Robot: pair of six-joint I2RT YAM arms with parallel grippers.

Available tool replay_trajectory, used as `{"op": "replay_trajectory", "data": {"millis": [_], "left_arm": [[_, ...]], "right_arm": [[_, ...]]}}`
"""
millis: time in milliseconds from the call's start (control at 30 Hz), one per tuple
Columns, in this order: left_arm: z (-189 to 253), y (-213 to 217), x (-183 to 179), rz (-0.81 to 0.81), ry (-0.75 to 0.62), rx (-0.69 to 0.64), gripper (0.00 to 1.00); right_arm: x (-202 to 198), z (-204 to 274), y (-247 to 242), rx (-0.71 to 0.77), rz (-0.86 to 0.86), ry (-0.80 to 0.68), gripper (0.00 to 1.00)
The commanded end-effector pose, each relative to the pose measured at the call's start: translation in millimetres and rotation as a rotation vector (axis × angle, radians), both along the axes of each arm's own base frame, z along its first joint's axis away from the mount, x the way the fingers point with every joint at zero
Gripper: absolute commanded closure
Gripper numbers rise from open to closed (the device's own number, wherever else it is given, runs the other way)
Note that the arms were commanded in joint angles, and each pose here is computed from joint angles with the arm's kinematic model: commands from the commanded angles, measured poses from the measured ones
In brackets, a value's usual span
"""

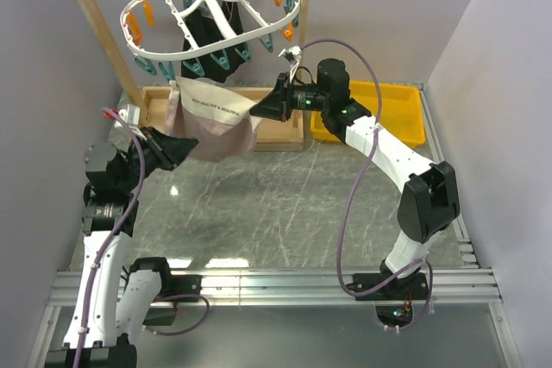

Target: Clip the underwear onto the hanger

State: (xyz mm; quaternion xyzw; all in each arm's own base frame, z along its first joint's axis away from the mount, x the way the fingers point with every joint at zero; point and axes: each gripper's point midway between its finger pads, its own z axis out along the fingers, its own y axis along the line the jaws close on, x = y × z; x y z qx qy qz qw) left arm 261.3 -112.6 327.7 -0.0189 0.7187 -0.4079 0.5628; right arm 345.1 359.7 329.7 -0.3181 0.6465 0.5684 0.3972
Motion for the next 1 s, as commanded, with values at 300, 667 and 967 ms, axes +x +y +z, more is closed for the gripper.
{"op": "replay_trajectory", "data": {"millis": [300,667,967], "left_arm": [[-36.6,-23.0,36.8,-0.049,0.125,-0.196,0.93],[-32.0,-62.5,81.0,-0.042,0.144,-0.396,0.94],[4.2,-87.1,78.0,-0.174,0.035,-0.416,0.85]], "right_arm": [[-46.3,27.6,-3.8,-0.067,0.018,-0.181,1.00],[-98.6,3.5,26.7,-0.151,0.091,-0.255,1.00],[-81.1,-64.6,61.9,-0.309,0.010,-0.266,1.00]]}}
